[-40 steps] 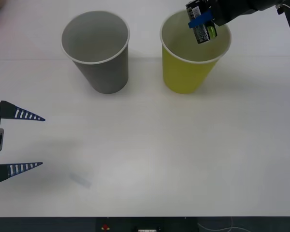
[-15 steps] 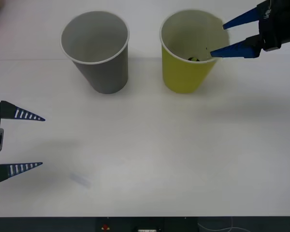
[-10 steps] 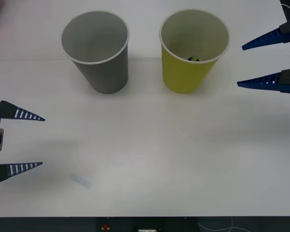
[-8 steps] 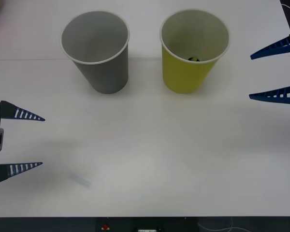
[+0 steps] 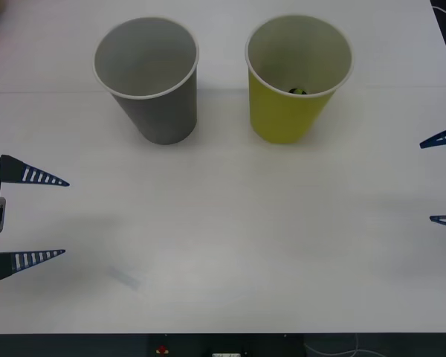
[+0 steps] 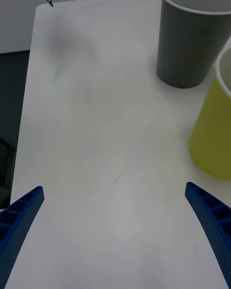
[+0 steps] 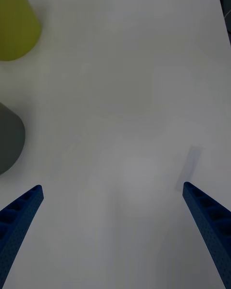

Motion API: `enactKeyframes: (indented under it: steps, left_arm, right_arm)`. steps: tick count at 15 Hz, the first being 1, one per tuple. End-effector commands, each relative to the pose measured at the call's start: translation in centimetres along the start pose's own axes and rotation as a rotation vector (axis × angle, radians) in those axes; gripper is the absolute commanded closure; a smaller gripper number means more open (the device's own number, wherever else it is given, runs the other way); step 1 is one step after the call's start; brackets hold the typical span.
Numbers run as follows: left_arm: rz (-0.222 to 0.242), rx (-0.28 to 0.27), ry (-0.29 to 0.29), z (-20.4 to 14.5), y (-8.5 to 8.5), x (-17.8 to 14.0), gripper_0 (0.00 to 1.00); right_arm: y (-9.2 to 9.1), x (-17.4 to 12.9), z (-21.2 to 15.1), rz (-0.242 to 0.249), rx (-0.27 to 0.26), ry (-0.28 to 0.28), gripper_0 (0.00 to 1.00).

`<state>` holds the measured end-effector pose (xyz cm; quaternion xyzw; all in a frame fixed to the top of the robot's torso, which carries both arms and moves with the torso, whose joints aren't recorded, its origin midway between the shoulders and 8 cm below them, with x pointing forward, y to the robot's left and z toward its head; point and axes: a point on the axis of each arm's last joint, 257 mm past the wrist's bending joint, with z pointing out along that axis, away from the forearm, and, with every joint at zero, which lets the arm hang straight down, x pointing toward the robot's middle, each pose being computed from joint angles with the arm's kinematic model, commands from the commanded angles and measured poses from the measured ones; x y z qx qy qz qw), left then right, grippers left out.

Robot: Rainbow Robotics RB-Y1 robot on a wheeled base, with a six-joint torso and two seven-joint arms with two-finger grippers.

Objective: Put the can into the green bin and the plastic bottle into the gray bin

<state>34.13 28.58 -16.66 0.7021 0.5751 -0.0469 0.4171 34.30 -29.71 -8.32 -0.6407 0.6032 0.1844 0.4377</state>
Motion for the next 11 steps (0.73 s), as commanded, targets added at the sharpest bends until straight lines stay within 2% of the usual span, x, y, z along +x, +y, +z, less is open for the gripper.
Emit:
enactKeyframes:
  steps: [1, 6, 11]
  left_arm:
    - [0.0, 0.0, 0.0, 0.0, 0.0, 0.0, 0.0]
    - [0.0, 0.0, 0.0, 0.0, 0.0, 0.0, 0.0]
    - [0.0, 0.0, 0.0, 0.0, 0.0, 0.0, 0.0]
  right_arm:
    - [1.6, 1.9, -0.3, -0.037, -0.006, 0.017, 0.0]
    - [2.1, 3.3, -0.6, -0.032, -0.004, 0.059, 0.0]
    - [1.9, 3.4, -0.6, -0.036, -0.002, 0.064, 0.0]
